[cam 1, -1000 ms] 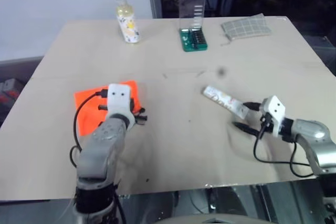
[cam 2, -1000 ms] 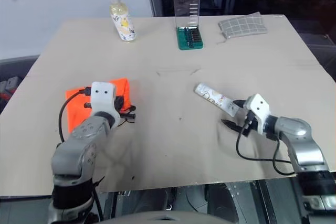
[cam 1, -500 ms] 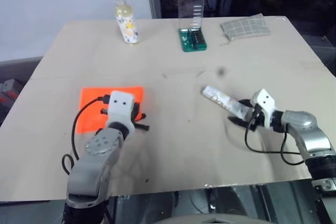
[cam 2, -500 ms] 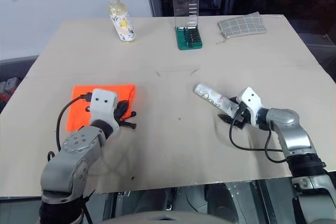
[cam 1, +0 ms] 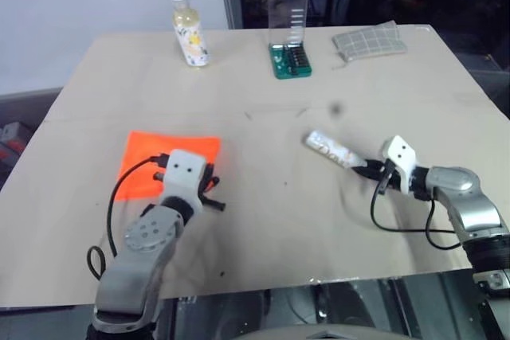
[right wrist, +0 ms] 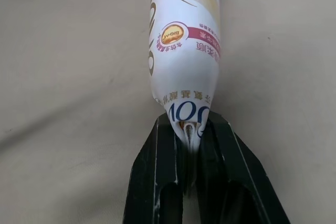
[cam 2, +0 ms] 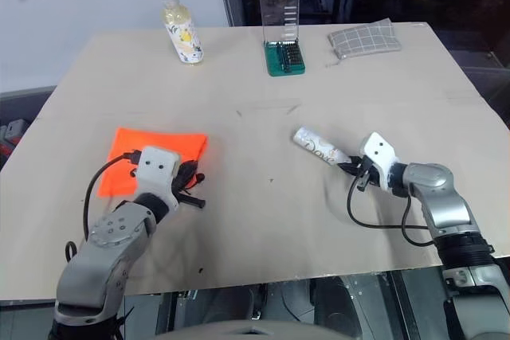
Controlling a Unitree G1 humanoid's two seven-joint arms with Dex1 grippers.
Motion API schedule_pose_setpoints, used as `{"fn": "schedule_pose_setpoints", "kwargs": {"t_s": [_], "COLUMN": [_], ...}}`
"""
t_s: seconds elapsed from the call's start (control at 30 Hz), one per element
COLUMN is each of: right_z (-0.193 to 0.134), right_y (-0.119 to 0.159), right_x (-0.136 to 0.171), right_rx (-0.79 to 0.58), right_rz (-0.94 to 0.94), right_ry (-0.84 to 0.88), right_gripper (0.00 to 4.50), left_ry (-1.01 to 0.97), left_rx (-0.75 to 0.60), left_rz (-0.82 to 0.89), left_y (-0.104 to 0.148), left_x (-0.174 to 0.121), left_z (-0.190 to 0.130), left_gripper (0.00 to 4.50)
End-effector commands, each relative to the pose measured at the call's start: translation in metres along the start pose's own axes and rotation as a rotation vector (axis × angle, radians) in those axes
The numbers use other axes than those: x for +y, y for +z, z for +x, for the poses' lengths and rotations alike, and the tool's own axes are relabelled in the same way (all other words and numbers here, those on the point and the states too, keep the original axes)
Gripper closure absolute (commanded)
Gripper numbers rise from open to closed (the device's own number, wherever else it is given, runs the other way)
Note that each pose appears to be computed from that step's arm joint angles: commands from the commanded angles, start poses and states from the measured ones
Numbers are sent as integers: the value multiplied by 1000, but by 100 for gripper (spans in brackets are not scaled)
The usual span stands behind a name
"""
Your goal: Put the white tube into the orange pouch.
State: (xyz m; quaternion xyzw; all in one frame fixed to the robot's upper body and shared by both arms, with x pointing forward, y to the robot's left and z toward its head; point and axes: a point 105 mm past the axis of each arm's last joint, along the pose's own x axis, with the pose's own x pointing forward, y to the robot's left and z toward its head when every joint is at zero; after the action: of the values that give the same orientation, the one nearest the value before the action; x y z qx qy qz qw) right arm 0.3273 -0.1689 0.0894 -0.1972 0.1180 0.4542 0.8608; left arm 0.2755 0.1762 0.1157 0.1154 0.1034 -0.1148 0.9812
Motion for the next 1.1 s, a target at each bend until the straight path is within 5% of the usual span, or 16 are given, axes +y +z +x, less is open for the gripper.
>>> {"fn": "schedule_pose_setpoints", "kwargs": {"t_s": [0.03,0.3,0.67,1.1], "right_z": [6,34,76,89], "right_y": [48,69,83,101], "right_x": [20,67,66,72], "right_rx": [-118,-104,-73,-111], "right_rz": [-135,-204,-221,-220], "right_ry": [121,318,282,303], "right_gripper": [445,445,445,445], "left_ry": [-46,-92,-279,-384], "left_rx": [-114,-177,-160,-125], "left_rz": [12,-3,29,83], "left_y": [25,42,37,28], "left_x": [-9,-19,-53,-71], "left_z": [-5,-1,-13,-23], "left_gripper": [450,450,450,450]}}
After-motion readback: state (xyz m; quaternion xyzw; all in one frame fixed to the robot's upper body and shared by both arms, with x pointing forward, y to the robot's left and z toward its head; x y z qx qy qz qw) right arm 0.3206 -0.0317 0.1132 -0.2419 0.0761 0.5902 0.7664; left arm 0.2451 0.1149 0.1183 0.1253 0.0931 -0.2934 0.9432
